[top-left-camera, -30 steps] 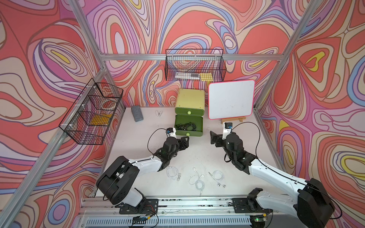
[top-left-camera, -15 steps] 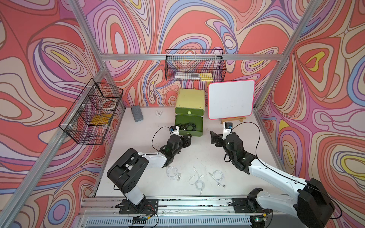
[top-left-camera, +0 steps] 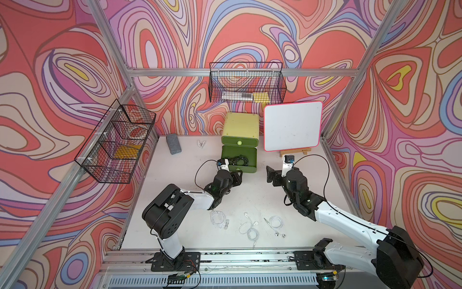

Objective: Place the wired earphones into the drawer by color
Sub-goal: Close the drawer in the storage box.

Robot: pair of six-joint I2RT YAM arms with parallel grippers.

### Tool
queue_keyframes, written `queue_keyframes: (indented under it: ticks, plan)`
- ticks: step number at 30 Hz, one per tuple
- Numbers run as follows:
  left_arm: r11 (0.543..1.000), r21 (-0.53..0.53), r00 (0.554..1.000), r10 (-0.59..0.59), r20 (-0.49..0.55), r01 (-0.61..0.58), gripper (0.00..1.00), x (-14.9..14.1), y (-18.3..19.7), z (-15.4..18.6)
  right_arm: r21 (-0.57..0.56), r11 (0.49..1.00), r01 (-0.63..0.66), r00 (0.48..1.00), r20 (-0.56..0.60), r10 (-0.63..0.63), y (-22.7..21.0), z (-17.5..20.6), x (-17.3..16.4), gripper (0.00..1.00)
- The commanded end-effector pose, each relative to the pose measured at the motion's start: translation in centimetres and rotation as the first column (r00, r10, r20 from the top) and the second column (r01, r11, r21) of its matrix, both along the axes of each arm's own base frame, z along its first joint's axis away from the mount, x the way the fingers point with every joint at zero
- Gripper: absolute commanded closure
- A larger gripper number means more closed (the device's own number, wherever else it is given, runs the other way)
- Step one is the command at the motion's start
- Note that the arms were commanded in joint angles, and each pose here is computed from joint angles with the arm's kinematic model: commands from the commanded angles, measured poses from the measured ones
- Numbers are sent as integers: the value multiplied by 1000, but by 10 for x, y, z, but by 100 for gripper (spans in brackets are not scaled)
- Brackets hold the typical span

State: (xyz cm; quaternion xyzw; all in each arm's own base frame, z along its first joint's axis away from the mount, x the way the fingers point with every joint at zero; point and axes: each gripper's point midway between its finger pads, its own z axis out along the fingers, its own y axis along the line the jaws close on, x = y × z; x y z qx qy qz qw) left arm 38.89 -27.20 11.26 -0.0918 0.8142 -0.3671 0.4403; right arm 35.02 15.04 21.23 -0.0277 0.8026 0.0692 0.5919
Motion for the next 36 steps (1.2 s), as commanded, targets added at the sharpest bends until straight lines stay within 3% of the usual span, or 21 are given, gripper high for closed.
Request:
queue_keyframes:
  ticks: [1, 21, 36]
  plan:
    - [1000, -10, 1000, -9, 30, 9, 62, 8, -3, 7, -3, 1000, 10, 1000, 17, -10, -4, 2, -1, 4]
    - [999, 26, 999, -20, 43, 18, 72, 18, -2, 5, -8, 1000, 7, 1000, 8, -7, -2, -1, 1, 4]
    - [999, 30, 994, -31, 107, 28, 77, 21, -4, 35, -11, 1000, 9, 1000, 5, -9, -2, -3, 1, 4]
